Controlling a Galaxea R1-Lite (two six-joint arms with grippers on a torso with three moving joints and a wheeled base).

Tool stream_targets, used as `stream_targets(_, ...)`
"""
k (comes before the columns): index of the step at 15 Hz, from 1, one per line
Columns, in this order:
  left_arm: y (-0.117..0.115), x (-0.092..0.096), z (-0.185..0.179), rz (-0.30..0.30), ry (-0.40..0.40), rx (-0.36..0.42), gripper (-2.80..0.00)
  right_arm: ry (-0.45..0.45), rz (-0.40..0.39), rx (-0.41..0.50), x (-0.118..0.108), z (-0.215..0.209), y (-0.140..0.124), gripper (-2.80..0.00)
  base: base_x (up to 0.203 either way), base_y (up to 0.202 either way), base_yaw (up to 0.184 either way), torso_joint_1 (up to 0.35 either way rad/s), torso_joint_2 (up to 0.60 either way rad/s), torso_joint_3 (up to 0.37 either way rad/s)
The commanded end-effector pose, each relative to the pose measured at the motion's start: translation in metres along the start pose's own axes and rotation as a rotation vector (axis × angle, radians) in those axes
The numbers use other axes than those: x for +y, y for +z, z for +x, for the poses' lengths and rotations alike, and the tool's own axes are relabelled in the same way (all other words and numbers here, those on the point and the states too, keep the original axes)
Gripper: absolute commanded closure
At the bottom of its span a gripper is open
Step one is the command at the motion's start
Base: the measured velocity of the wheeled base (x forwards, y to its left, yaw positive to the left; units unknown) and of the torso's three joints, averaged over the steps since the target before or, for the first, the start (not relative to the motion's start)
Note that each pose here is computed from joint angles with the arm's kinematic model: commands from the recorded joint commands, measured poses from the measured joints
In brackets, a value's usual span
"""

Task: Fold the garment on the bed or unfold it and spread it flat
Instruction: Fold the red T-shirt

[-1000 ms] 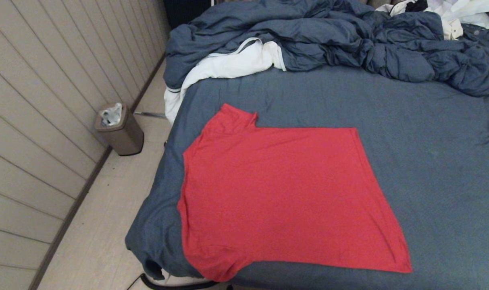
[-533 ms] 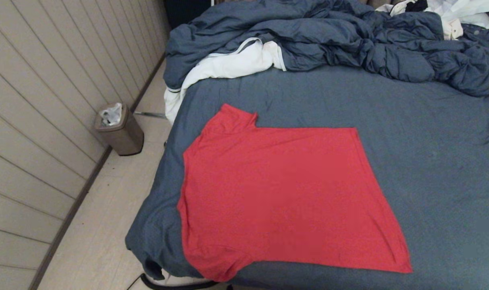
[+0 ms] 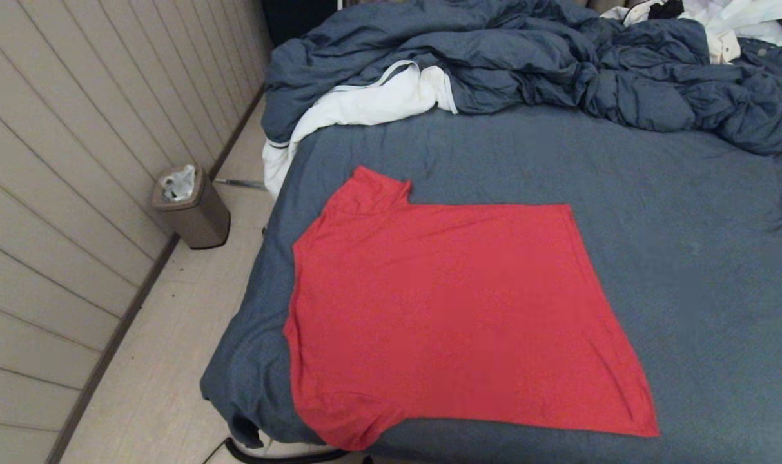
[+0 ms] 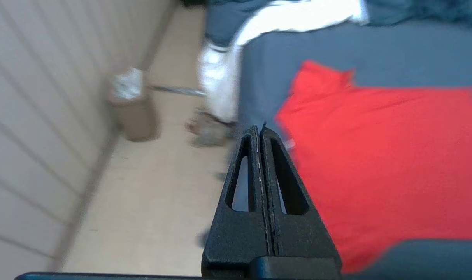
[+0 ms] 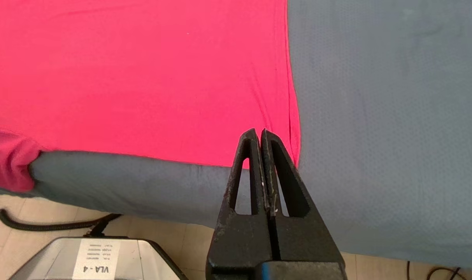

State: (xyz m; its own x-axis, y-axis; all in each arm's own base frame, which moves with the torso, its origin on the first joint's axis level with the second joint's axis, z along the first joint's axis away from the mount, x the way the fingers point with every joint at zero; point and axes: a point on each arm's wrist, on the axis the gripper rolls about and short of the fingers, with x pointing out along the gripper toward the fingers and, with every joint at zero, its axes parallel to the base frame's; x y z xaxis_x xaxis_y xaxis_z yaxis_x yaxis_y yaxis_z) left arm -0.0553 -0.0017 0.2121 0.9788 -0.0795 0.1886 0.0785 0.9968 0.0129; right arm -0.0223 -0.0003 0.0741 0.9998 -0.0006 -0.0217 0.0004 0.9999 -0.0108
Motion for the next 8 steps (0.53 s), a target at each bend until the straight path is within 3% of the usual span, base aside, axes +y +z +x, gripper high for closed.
stream_targets(1, 0.046, 0.002, 0.050, -0.115, -0.055, 0.166, 0.00, 0.004, -0.008, 0.001, 0.000, 0.000, 0.000, 0.00, 0.000, 0.000, 0.000, 0.000, 0.00, 0.000)
stream_targets(4, 0.045, 0.004, 0.107, -0.278, -0.152, 0.429, 0.00, 0.008, -0.038, 0.089, 0.000, -0.002, 0.011, 0.00, 0.000, 0.000, 0.000, 0.000, 0.00, 0.000)
stream_targets(6, 0.020, 0.003, 0.135, -0.362, -0.243, 0.591, 0.00, 0.023, -0.036, 0.124, 0.000, -0.002, 0.051, 0.00, 0.000, 0.000, 0.000, 0.000, 0.00, 0.000)
stream_targets(8, -0.006, 0.002, 0.159, -0.406, -0.284, 0.702, 0.00, 0.060, 0.014, 0.242, 0.000, 0.022, 0.089, 0.00, 0.000, 0.000, 0.000, 0.000, 0.00, 0.000)
